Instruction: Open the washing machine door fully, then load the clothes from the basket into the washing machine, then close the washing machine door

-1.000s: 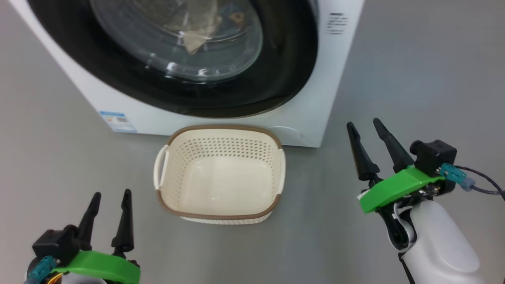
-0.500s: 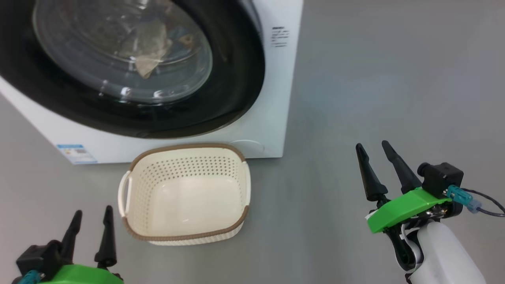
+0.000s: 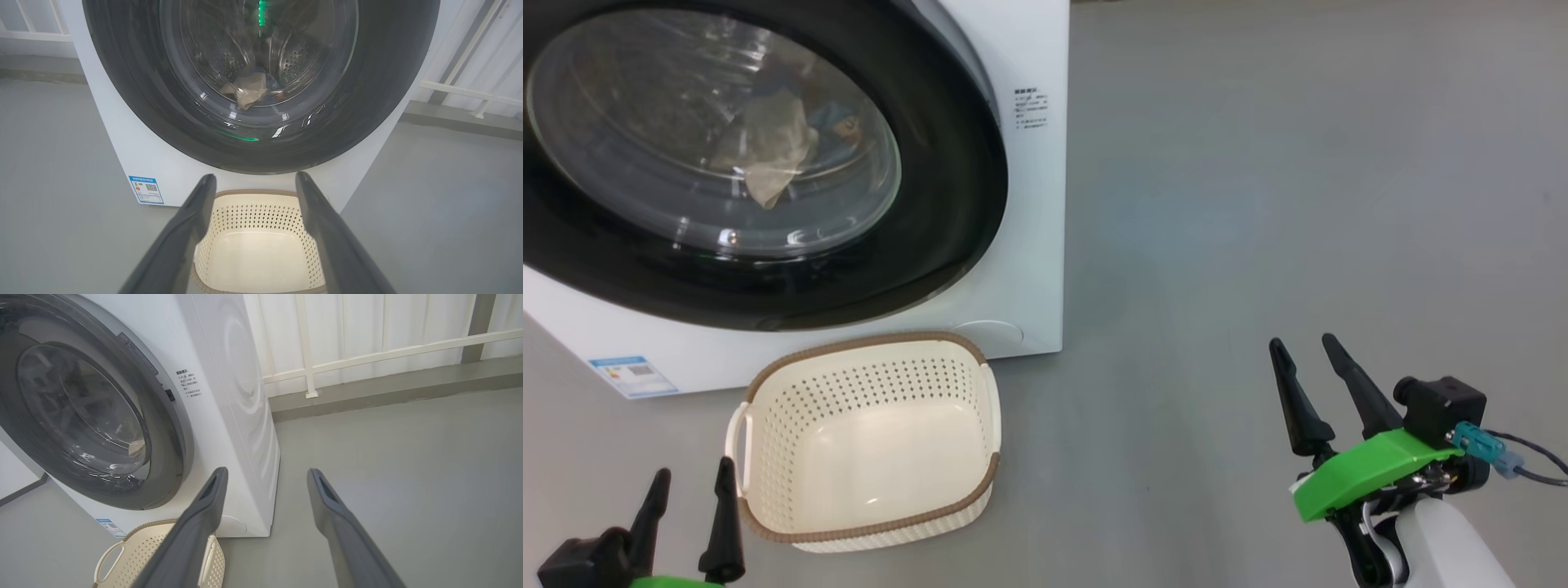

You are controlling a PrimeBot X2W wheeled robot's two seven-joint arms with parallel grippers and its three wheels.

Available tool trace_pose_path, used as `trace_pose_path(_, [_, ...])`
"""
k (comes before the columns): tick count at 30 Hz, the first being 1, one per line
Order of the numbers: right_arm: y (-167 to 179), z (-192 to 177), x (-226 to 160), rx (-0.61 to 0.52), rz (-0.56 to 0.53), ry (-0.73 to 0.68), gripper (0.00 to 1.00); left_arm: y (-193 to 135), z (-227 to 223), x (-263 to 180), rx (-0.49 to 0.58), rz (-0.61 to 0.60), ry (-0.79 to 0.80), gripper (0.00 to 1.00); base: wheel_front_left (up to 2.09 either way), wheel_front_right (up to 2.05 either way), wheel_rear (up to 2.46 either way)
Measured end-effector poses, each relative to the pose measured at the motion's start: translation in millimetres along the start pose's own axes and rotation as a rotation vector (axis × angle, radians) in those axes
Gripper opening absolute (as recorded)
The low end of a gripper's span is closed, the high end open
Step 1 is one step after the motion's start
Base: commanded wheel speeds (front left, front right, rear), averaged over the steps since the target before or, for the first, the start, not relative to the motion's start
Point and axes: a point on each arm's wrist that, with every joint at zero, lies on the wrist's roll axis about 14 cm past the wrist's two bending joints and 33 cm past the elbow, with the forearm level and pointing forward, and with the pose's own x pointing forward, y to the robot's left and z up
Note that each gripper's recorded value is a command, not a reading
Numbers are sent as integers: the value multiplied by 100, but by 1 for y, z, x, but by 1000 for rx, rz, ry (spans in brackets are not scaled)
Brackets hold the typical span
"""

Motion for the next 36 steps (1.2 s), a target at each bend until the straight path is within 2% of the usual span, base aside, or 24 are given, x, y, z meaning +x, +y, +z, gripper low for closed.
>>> trace_pose_path(8, [-11,1,-17,1,-35,-1,100,-3,1,-2,2,-9,-2,100,0,0,0])
trace_pose_path(30, [-14,4,-15,3,-44,-12,100,3,1,-8,21,15,-6,100,0,0,0])
trace_pose_path(31, [-14,3,-15,4,-44,-11,0,3,1,-8,21,15,-5,0,0,0,0])
trace_pose_path(36, [-21,-36,-36,28,-86,104,0,-7,-32,-19,-36,29,82,0,0,0,0])
